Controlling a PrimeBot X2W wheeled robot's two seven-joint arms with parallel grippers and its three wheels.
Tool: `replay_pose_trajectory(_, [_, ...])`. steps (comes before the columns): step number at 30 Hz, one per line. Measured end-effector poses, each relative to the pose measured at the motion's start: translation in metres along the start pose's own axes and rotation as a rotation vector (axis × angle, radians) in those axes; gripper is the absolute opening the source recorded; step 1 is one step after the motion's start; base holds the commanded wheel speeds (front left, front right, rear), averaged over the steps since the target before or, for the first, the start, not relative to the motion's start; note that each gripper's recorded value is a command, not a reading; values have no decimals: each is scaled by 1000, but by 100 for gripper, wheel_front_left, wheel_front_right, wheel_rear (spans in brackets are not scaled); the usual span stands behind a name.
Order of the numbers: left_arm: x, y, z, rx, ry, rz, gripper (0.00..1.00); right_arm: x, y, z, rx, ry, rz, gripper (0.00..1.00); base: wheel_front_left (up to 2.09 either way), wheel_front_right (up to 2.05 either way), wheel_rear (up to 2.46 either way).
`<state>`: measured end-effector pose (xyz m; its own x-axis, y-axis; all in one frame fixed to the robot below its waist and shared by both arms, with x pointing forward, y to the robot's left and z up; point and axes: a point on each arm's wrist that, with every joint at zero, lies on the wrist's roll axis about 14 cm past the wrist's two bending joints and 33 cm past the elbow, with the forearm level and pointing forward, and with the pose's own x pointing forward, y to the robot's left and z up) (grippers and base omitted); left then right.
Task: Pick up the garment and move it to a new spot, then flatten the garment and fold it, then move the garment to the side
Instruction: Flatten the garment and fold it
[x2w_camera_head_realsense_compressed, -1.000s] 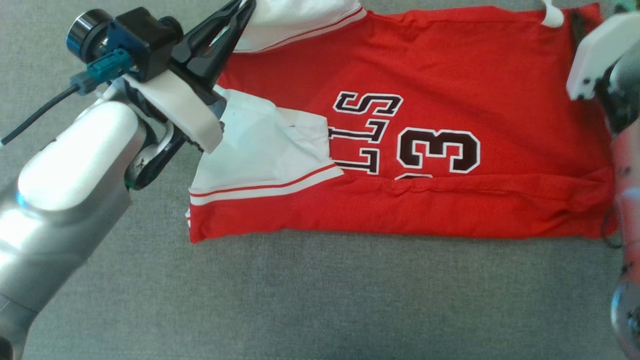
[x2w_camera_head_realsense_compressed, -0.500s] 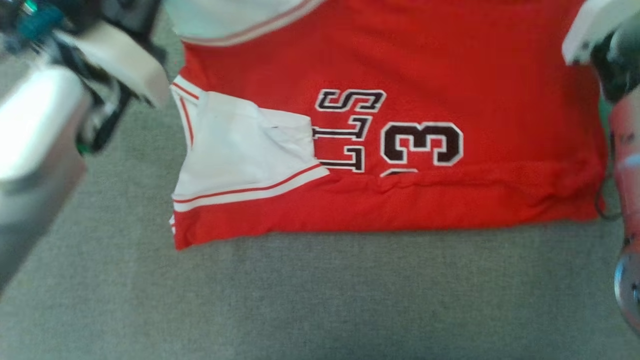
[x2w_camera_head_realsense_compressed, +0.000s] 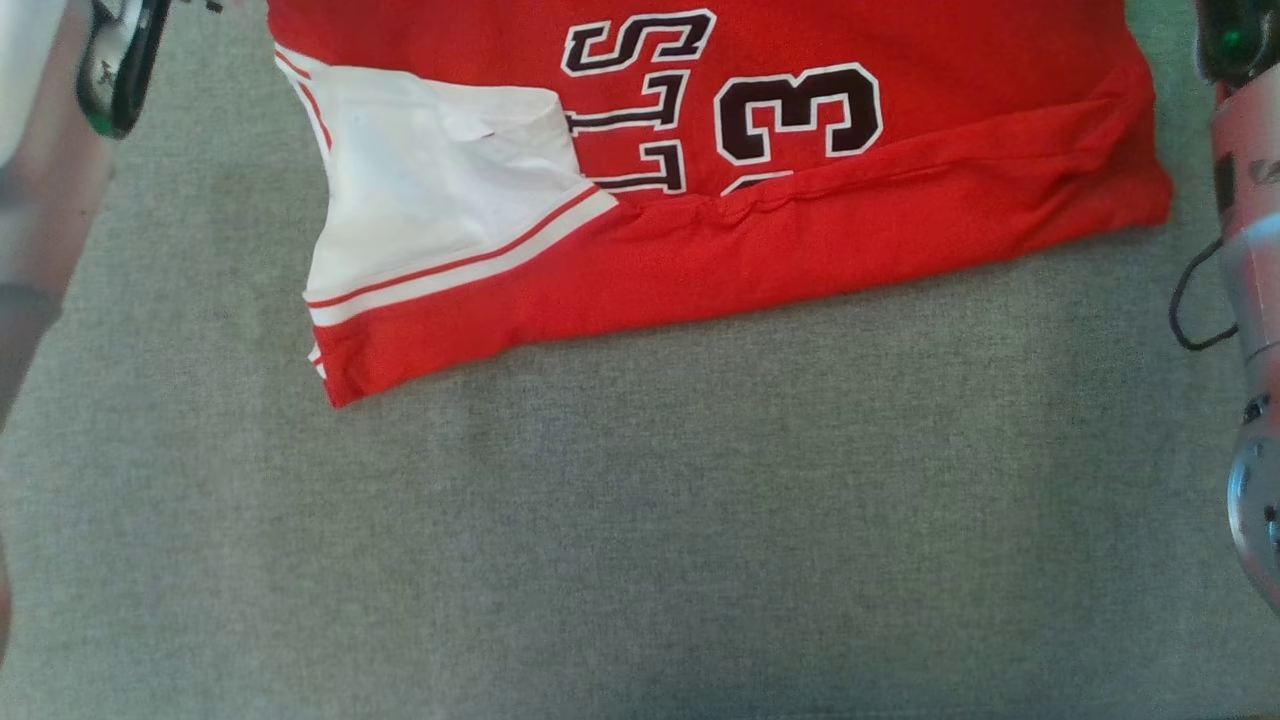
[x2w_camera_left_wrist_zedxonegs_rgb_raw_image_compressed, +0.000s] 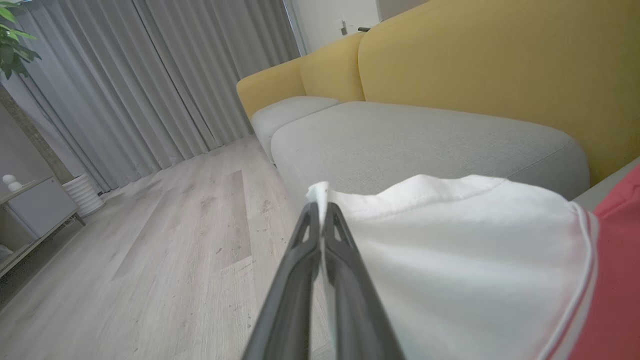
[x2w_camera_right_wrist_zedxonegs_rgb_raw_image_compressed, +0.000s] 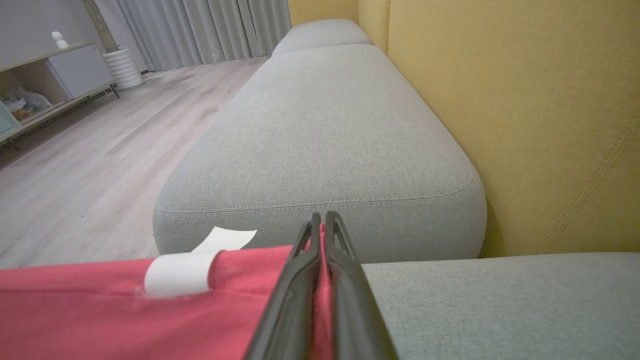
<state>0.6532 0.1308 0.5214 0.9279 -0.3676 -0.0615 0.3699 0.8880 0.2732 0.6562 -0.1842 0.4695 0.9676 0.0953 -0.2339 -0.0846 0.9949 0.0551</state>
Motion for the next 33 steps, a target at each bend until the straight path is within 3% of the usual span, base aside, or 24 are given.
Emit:
replay_pose_trajectory(8, [-14, -1, -6, -12, 20, -9, 0, -8, 3, -2, 49, 11, 12, 0, 0, 0, 0])
replay_pose_trajectory(18, [-66, -31, -30, -69, 93, -80, 0, -47, 4, -48, 84, 207, 43, 0, 0, 0, 0])
replay_pose_trajectory(33, [-154, -94, -67, -116, 315, -251, 0, -106, -13, -92, -7, 453, 76, 0, 0, 0, 0])
